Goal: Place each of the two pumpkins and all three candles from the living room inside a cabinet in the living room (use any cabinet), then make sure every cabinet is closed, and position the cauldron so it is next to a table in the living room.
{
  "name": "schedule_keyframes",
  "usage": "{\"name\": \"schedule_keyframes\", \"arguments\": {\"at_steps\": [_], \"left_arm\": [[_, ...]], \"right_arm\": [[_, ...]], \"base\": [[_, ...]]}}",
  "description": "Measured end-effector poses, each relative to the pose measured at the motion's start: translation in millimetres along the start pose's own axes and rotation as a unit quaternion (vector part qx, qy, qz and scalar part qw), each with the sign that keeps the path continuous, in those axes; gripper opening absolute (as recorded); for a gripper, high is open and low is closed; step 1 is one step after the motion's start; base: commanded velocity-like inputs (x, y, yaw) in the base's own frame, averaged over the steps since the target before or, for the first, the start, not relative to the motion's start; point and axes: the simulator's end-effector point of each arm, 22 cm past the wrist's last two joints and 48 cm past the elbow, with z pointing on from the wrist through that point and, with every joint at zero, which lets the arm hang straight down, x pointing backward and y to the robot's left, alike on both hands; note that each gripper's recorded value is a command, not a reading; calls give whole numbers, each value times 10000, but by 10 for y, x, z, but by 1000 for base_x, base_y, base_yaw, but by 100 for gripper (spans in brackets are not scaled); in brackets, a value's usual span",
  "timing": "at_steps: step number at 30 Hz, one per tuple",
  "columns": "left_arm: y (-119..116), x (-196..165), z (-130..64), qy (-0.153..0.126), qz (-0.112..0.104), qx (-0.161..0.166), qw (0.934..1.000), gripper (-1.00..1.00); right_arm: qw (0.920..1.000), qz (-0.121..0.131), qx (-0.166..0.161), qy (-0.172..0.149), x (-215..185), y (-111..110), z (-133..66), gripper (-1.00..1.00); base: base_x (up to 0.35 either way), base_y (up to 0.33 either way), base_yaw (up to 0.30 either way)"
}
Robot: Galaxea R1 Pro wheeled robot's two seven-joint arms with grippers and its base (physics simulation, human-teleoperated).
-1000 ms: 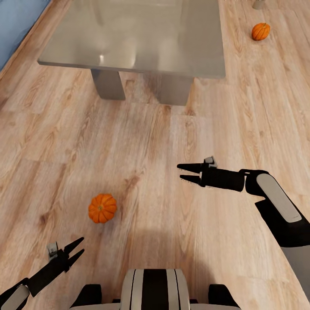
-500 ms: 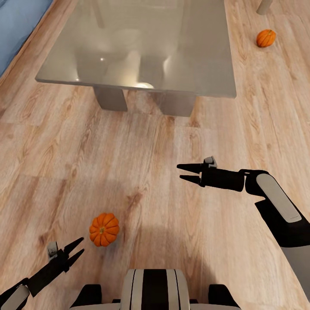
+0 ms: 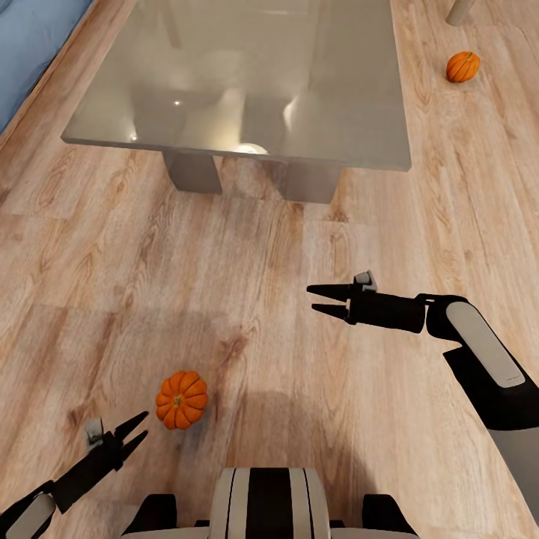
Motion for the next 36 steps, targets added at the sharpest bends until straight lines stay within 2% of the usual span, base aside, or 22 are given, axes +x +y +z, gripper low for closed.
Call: {"name": "schedule_keyframes", "arguments": {"at_steps": [6, 16, 22, 26, 36], "left_arm": [[-38, -31, 40, 6, 154, -2, 9999, 100], [-127, -89, 144, -9, 262, 68, 9996, 100], [-34, 97, 220, 295, 559, -142, 9979, 100], [-9, 135, 284, 329, 615, -230, 9973, 100], [8, 116, 295, 283, 708, -275, 9967, 100]], "right_arm": [[10000, 5, -9, 49, 35, 4, 24, 100], [10000, 6, -18, 60, 42, 10, 26, 100], [10000, 7, -18, 67, 48, 10, 32, 100], [10000, -6, -32, 71, 50, 25, 34, 100], [10000, -29, -45, 75, 53, 44, 35, 100]], "base": [[0, 0, 0], [0, 0, 0], [0, 0, 0], [0, 0, 0], [0, 0, 0]]}}
